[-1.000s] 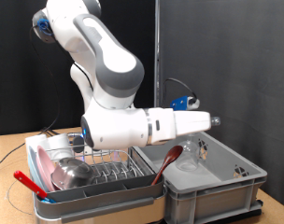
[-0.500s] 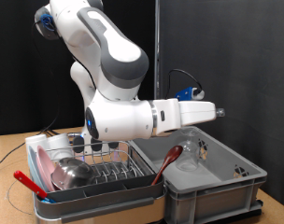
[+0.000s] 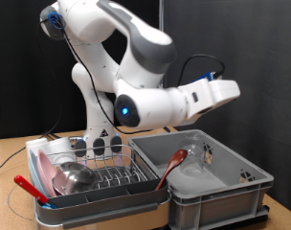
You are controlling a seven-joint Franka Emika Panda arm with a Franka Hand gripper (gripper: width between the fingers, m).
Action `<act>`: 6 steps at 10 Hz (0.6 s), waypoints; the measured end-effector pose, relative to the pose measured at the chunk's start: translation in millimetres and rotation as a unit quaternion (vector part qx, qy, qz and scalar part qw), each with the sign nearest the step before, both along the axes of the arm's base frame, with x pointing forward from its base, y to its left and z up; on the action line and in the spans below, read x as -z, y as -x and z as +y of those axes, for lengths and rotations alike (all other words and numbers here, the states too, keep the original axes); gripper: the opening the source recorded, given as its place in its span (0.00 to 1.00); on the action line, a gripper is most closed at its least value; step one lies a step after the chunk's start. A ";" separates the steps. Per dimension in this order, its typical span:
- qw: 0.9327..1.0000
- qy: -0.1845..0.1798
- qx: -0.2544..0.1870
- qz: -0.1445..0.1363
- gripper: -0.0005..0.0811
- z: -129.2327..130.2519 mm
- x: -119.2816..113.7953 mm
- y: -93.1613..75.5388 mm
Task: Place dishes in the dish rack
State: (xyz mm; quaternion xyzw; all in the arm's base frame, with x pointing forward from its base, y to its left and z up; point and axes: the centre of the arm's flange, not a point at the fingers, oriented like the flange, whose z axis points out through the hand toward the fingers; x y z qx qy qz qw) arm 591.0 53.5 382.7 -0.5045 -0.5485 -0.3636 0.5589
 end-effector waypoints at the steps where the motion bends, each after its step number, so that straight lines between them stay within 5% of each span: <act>1: 0.999 0.023 -0.038 -0.003 0.99 12.4 -7.5 6.3; 3: 0.989 0.095 -0.106 0.048 0.99 42.9 -18.1 18.5; 6: 0.968 0.180 -0.133 0.112 0.99 78.3 -1.4 30.2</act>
